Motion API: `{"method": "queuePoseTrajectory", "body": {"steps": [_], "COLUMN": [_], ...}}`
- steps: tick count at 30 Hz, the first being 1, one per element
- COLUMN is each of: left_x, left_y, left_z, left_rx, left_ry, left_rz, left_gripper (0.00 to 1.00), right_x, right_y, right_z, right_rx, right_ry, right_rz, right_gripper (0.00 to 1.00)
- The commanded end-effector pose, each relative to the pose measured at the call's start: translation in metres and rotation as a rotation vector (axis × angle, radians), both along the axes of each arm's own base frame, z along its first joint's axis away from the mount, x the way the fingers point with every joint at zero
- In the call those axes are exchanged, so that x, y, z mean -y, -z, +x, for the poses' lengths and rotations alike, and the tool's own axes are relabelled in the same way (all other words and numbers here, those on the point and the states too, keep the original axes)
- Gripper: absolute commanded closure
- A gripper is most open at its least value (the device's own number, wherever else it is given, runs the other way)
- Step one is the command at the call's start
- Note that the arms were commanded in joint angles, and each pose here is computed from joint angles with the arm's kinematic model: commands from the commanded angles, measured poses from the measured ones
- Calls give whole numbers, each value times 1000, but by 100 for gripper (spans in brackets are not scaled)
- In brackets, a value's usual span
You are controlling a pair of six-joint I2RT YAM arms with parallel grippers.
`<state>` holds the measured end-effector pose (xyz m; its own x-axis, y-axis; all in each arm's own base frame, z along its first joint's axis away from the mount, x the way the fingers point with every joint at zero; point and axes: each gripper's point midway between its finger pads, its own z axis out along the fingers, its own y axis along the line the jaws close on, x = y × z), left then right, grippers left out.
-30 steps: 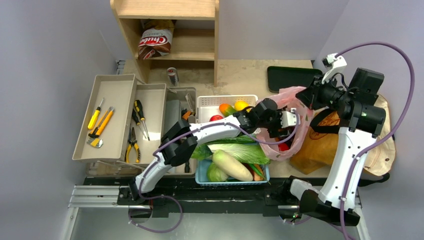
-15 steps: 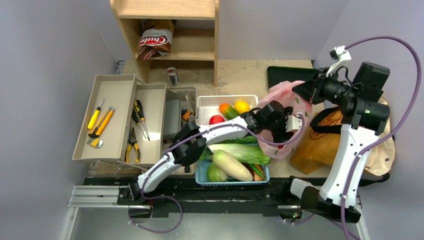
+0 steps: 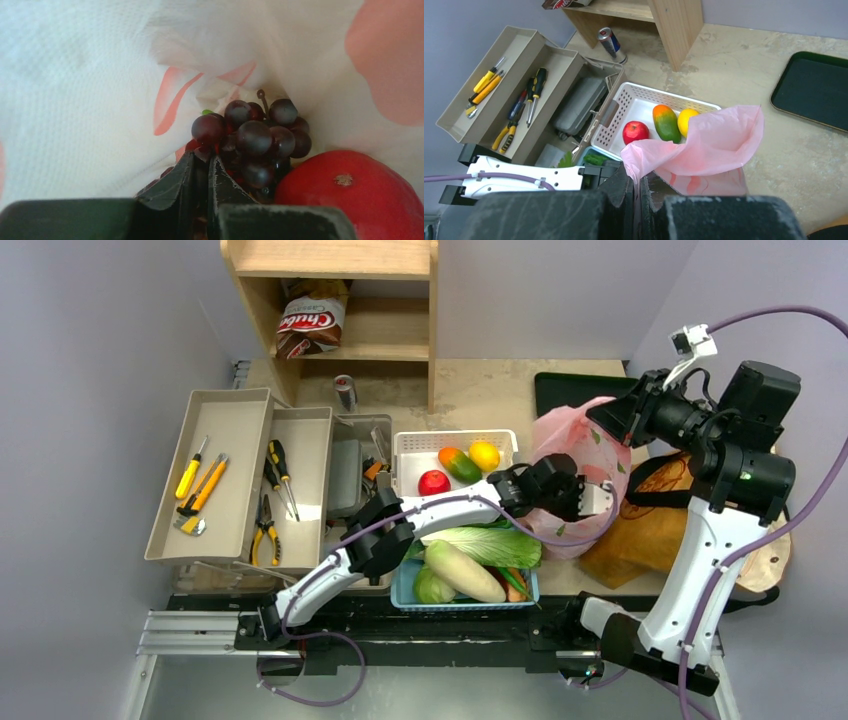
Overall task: Untie the knot of the grocery bags and take out the mixed food
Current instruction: Pick up the fake fruit from the takeout bag.
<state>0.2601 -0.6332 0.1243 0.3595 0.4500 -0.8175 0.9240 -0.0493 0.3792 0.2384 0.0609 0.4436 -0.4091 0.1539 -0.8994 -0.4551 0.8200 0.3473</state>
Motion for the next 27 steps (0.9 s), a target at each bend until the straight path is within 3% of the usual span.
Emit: {"method": "queuePoseTrajectory", "body": {"steps": [1,6,14,21,27], "left_x": [-4,-17,-48,-84,-101], "left_y": [-42,-96,-158,-203,-259], "left_z": [11,11,13,-2,-38], "left_rx": [30,86,71,-29,-163], "left_ry": [-72,-81,-116,-53,69], "left_rz": [-70,-281,-483,-650,-740], "left_gripper": [100,100,100,100,100], "right_x": [-1,20,62,83,91], "right_y": [-17,-13,-9,9,30], "right_z": [-3,14,42,53,63], "right_rx": [100,104,131,105,57], "right_ry": [-28,58,226,299,322], "right_rz": [-69,-145,-291,-359,-360], "right_gripper": [100,100,100,100,100]}}
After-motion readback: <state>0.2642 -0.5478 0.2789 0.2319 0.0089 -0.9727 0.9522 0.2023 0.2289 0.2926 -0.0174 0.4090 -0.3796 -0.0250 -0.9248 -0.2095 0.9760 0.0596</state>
